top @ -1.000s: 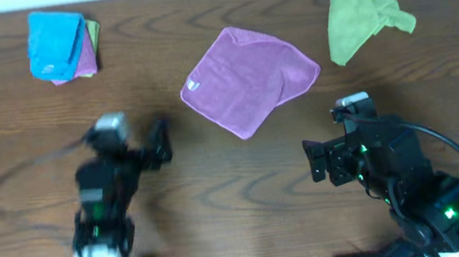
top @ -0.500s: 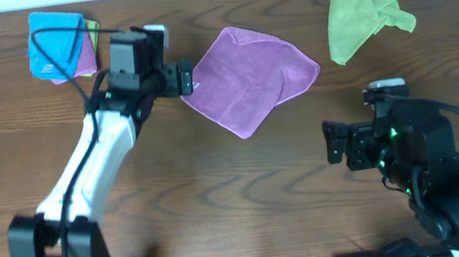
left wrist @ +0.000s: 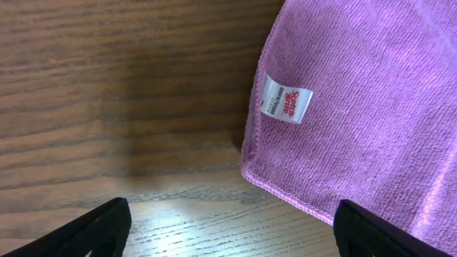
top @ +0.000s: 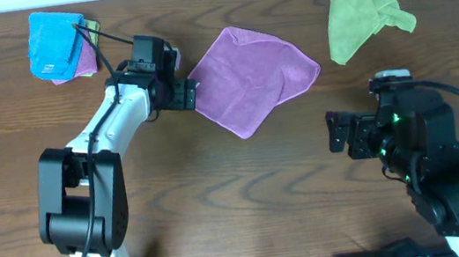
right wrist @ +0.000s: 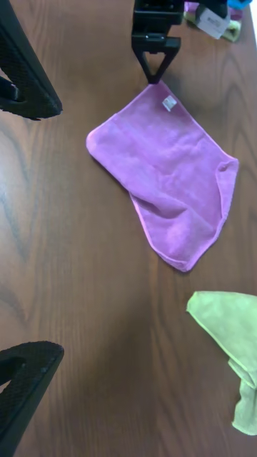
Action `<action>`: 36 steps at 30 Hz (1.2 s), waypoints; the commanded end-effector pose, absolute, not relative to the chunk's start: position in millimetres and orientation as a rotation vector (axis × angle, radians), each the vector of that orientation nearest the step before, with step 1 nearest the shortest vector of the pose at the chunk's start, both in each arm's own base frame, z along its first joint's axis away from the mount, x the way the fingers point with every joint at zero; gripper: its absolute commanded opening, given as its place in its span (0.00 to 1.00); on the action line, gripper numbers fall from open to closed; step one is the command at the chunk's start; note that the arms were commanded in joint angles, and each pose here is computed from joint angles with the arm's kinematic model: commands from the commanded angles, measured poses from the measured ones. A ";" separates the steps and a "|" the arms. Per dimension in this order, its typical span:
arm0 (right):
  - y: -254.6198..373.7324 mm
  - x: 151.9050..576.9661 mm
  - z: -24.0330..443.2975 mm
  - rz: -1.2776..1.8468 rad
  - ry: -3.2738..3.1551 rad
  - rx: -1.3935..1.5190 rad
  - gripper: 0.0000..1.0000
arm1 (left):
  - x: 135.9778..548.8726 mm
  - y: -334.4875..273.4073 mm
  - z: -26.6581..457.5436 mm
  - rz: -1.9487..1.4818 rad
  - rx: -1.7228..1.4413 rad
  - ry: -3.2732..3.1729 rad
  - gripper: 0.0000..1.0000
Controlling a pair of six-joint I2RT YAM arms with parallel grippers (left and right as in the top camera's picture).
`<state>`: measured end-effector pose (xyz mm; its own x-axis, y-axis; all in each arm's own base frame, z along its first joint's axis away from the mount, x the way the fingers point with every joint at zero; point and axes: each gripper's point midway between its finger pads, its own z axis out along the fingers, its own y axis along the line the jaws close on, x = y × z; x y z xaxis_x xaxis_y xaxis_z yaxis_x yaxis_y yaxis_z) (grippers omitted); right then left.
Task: Fold the cloth
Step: 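Grasp the purple cloth's left corner with the left gripper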
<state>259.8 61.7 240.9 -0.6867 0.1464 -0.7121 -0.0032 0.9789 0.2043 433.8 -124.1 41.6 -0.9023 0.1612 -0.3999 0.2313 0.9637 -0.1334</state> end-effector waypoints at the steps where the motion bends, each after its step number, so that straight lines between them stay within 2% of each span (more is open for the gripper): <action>1: 63.6 262.7 246.8 0.269 2.308 0.111 0.99 | 435.9 -133.4 29.3 -0.297 0.315 2.739 0.89; 3: 66.0 263.3 246.3 0.283 2.311 0.104 0.99 | 436.2 -139.1 24.1 -0.341 0.323 2.740 0.85; 7: 66.6 263.7 247.0 0.287 2.307 0.103 0.99 | 441.0 -144.9 20.0 -0.380 0.330 2.721 0.88; 10: 66.8 263.8 247.0 0.288 2.307 0.102 0.98 | 448.0 -149.0 23.6 -0.402 0.330 2.685 0.80; 12: 66.8 263.8 247.2 0.289 2.307 0.103 0.98 | 451.1 -150.0 25.2 -0.405 0.329 2.670 0.66; 21: 67.1 265.1 248.6 0.290 2.299 0.102 0.95 | 450.0 -152.4 25.7 -0.426 0.334 2.670 0.29; 25: 67.2 265.3 248.9 0.291 2.297 0.102 0.94 | 452.2 -148.5 25.2 -0.393 0.335 2.666 0.06; 31: 67.2 265.2 248.9 0.291 2.298 0.102 0.91 | 468.8 -129.1 27.2 -0.199 0.366 2.612 0.06; 36: 67.2 265.3 248.8 0.291 2.298 0.102 0.89 | 506.3 -99.0 47.5 0.101 0.365 2.450 0.06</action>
